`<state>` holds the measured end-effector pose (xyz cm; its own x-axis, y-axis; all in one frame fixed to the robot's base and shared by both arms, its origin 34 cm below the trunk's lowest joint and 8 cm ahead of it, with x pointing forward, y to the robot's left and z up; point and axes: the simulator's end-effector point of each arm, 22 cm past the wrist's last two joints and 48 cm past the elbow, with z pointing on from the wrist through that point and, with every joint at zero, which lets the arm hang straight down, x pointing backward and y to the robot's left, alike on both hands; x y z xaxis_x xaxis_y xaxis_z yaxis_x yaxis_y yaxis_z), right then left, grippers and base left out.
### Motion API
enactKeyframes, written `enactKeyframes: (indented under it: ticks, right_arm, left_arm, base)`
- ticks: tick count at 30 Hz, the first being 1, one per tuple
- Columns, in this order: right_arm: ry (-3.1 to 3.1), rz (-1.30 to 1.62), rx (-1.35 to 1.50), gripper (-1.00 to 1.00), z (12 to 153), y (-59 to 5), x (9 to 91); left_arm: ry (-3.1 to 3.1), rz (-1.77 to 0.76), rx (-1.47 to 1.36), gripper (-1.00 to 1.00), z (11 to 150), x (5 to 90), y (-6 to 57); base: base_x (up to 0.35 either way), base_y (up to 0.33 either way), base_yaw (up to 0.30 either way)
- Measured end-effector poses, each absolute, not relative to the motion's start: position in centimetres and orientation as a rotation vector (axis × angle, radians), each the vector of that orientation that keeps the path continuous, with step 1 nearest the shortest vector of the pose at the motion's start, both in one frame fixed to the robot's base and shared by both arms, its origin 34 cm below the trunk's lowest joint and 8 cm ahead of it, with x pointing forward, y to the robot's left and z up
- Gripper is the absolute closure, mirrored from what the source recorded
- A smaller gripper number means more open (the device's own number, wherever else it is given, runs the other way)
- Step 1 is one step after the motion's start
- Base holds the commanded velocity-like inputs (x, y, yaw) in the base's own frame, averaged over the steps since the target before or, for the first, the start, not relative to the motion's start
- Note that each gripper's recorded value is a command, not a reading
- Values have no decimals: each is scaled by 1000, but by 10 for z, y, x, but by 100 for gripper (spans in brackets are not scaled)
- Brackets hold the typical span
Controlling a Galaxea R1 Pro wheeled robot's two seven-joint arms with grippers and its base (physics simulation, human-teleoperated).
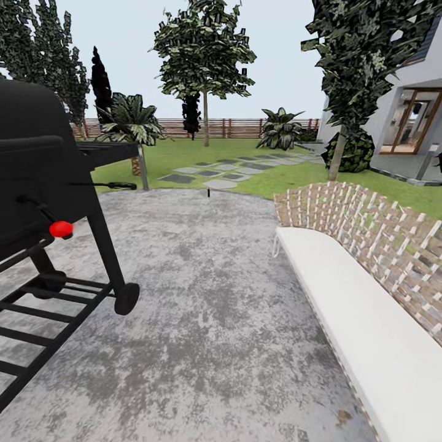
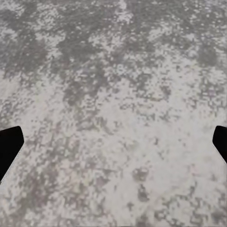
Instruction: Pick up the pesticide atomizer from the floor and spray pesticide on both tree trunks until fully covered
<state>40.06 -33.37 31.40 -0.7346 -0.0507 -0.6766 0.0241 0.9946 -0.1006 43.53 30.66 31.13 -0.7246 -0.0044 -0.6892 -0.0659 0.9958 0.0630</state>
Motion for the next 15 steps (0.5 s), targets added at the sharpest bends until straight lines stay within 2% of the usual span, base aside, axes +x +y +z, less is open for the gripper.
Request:
enactKeyframes:
  ticks: [15]
  right_arm:
    - [2393, -134, -19, -100, 314, -334, 400]
  left_arm:
    - [2380, 106, -49, -100, 311, 435, 307]
  base:
    - [338, 0, 0]
